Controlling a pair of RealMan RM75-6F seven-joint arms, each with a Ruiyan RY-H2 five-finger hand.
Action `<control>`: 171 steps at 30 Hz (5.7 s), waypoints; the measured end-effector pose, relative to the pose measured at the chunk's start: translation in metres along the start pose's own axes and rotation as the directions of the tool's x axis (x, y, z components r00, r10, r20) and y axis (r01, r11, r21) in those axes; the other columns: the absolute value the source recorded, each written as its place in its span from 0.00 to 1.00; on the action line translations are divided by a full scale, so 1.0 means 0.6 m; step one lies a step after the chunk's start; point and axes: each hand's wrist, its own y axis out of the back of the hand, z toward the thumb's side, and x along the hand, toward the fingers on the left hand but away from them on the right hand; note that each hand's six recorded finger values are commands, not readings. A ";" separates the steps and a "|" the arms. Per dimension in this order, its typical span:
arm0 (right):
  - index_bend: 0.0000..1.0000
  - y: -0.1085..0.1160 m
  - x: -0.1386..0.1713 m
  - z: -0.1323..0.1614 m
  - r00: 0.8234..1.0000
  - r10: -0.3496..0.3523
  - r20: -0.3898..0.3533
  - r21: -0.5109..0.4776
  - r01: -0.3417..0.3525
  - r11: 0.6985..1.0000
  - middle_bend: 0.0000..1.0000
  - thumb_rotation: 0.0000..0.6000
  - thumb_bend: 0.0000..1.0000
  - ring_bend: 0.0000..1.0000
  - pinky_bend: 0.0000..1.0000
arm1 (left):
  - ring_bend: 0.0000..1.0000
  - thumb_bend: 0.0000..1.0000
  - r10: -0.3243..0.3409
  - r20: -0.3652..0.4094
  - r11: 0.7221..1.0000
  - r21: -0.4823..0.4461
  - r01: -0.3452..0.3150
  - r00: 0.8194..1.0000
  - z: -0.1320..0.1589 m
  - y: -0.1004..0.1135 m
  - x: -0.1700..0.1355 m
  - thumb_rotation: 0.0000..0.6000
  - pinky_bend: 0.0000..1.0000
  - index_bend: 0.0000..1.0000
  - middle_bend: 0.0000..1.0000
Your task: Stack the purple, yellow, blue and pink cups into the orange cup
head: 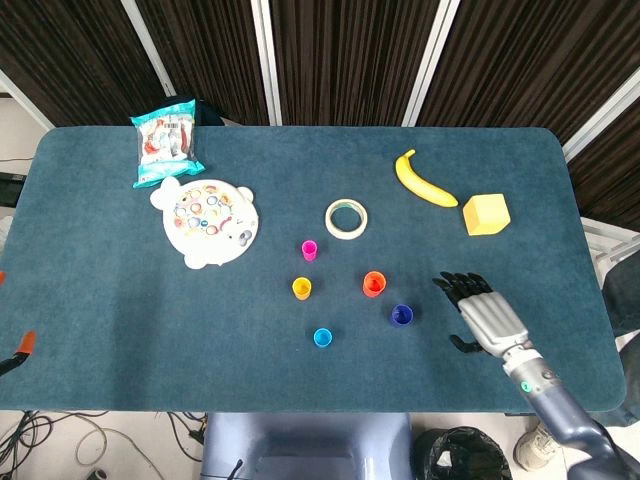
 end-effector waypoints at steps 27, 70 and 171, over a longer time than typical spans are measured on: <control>0.32 -0.048 -0.104 0.082 0.997 0.075 0.002 0.009 -0.075 0.997 0.00 1.00 0.40 0.00 0.00 | 0.00 0.31 -0.002 -0.012 1.000 -0.005 0.002 1.000 -0.005 -0.001 0.002 1.00 0.00 0.05 0.05; 0.47 -0.062 -0.123 0.085 0.998 0.060 0.004 -0.006 -0.060 0.998 0.00 1.00 0.40 0.00 0.00 | 0.00 0.31 -0.002 -0.014 1.000 0.000 0.002 1.000 -0.006 -0.001 0.001 1.00 0.00 0.05 0.05; 0.19 0.063 -0.165 0.253 0.981 -0.053 -0.184 0.068 0.066 0.995 0.00 1.00 0.40 0.00 0.01 | 0.00 0.31 -0.001 -0.025 1.000 -0.007 0.001 1.000 -0.010 -0.001 0.003 1.00 0.00 0.05 0.05</control>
